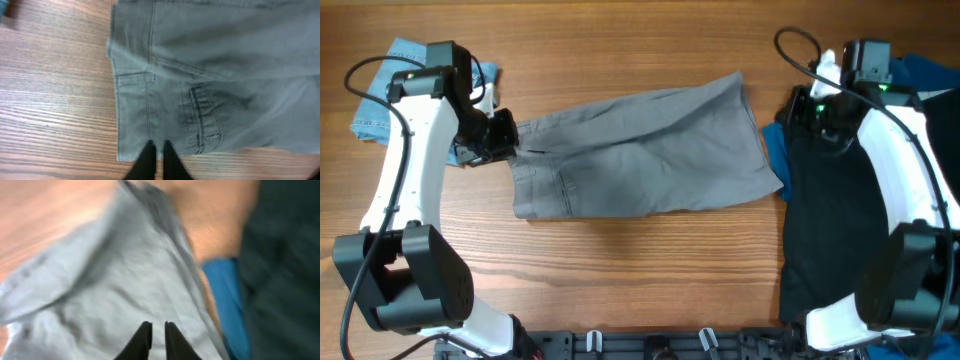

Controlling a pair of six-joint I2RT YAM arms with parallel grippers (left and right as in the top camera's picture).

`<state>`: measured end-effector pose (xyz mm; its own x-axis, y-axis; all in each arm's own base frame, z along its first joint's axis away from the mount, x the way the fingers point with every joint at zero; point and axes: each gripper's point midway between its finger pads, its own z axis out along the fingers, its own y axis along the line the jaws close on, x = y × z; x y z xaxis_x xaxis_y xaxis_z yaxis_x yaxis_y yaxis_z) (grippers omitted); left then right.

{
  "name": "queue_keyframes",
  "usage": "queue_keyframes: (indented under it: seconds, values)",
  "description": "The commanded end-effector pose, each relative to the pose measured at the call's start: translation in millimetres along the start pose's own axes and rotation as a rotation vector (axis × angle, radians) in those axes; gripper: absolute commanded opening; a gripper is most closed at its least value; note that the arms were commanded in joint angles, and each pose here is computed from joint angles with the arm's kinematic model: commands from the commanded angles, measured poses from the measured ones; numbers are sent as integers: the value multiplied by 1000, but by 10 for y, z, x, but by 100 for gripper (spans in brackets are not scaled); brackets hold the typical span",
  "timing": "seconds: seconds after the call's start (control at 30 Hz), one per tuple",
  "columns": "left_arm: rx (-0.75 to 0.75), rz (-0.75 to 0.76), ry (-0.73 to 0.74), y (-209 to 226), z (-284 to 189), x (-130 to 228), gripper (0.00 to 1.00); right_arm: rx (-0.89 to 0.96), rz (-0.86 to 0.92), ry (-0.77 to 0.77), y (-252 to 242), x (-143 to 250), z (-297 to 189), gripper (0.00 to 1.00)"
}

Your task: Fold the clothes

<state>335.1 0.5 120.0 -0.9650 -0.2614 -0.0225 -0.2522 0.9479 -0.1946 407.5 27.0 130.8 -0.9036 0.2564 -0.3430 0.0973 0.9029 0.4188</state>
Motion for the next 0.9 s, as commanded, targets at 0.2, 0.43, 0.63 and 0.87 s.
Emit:
queue_keyframes:
  seconds: [0.2,0.43,0.63,0.87]
  values:
    - [172,108,-36,-363,705,112,4,-93,62,283,674,717,1293,4]
    - [277,138,-296,-761,792,-453,26,-538,-32,62,1574,194,1721,5]
    - [324,102,-253,-889,997,-440,48,-533,-1,-88,1342,-343,1424,6]
    - [301,97,-261,-805,995,-525,67,-446,-131,-13,968,-171,692,7]
